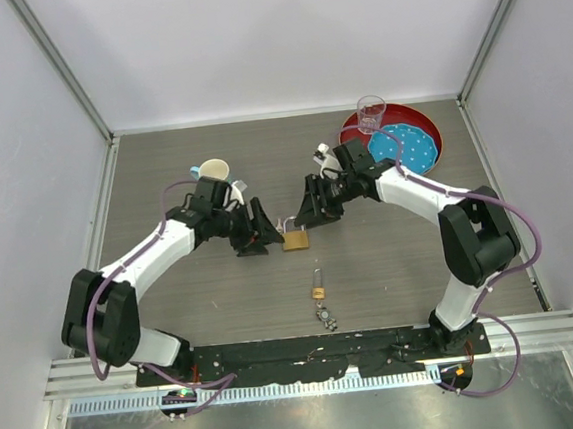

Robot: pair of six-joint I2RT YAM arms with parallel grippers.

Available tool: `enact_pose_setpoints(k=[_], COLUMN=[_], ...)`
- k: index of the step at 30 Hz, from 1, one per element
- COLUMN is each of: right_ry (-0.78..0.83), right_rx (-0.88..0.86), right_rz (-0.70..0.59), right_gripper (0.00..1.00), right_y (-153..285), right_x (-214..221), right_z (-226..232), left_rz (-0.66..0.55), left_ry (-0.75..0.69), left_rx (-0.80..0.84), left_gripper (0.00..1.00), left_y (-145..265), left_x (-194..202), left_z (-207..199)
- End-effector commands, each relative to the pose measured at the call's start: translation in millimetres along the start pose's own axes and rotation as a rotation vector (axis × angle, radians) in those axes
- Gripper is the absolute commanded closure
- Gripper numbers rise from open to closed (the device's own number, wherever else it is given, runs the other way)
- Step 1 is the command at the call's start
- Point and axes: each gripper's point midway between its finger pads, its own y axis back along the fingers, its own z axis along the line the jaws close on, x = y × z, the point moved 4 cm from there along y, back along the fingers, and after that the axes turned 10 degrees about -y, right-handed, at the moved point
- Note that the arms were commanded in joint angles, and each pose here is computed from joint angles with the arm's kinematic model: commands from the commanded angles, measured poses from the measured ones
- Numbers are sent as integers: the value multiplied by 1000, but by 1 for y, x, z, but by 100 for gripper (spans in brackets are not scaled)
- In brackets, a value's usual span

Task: Lock with the key
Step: Pick up the lock from the center of the board.

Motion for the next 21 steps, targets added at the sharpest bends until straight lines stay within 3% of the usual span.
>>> enact_pose_setpoints(k=[1, 10, 21], right_ry=[-22, -138, -266], right_rx=[45, 146, 185], right_rz=[10, 58, 153], right_gripper=[49, 53, 54], right_y=[23, 35, 20], right_x=[19, 64, 100], right_z=[0, -28, -65], left_rz=[71, 258, 349], left_ry=[-68, -122, -102], left_rx=[8, 21, 16], left_gripper=[36, 46, 65], left_y=[-17, -72, -108], left_x=[9, 30, 42], left_z=[-13, -24, -10])
